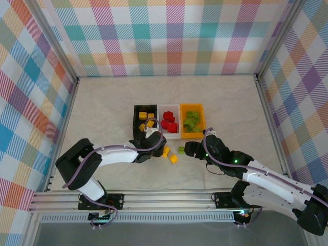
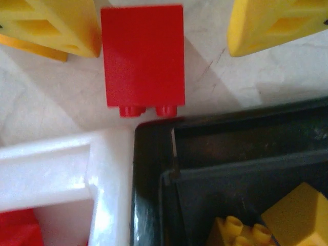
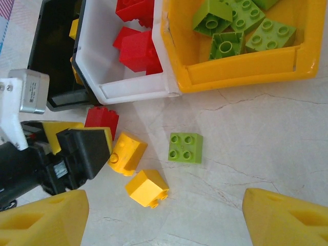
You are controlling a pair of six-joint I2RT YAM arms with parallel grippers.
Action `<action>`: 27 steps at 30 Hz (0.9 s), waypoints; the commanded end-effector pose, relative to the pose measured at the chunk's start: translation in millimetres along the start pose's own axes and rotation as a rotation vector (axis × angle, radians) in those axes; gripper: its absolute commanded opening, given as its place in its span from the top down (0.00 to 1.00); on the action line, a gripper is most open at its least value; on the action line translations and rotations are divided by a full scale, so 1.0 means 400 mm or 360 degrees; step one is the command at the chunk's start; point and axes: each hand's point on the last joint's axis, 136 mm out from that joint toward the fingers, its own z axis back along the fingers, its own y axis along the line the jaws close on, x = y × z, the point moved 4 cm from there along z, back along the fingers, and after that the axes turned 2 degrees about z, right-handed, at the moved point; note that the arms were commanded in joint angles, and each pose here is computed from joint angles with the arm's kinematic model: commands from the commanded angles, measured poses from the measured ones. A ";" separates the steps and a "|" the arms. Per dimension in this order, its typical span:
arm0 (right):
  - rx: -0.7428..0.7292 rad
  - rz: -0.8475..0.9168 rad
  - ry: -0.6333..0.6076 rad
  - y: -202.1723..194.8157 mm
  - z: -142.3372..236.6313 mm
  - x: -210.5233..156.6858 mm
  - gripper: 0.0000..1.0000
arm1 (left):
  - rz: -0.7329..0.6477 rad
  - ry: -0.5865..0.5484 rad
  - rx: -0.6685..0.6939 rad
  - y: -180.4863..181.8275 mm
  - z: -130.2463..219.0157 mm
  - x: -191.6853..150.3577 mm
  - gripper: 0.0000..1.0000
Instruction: Sort the legos into containers by color
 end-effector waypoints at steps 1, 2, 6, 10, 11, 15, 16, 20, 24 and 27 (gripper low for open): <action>0.0009 -0.0025 -0.0042 0.004 0.018 0.015 0.21 | -0.0008 -0.0042 0.0046 0.003 -0.023 0.022 0.42; 0.0011 -0.0025 -0.0046 0.004 0.020 0.016 0.21 | -0.0009 -0.0040 0.0046 0.003 -0.024 0.020 0.46; -0.0004 -0.0029 -0.0051 -0.004 0.022 0.012 0.21 | 0.0009 -0.0057 0.0011 0.000 -0.002 0.021 0.62; -0.0002 -0.0039 -0.0058 -0.008 0.019 0.009 0.21 | 0.0016 -0.0110 -0.0037 -0.012 0.062 0.032 0.69; -0.0004 -0.0040 -0.0059 -0.009 0.018 0.009 0.21 | 0.0021 -0.0136 -0.0075 -0.022 0.090 0.041 0.69; -0.0016 -0.0044 -0.0050 -0.016 0.011 0.001 0.21 | 0.0043 -0.0214 -0.0185 -0.073 0.182 0.123 0.69; -0.0019 -0.0047 -0.0051 -0.019 0.008 -0.001 0.21 | 0.0036 -0.0238 -0.0197 -0.090 0.190 0.150 0.69; -0.0035 -0.0045 -0.0041 -0.023 0.003 -0.006 0.21 | -0.0007 -0.0204 -0.0107 -0.128 0.150 0.237 0.68; -0.0060 -0.0027 -0.0012 -0.030 0.000 -0.014 0.21 | 0.0057 -0.0134 -0.0039 -0.135 0.066 0.309 0.65; -0.0067 0.0012 0.0028 -0.032 -0.012 -0.026 0.21 | 0.0072 -0.0124 -0.0019 -0.140 0.033 0.342 0.62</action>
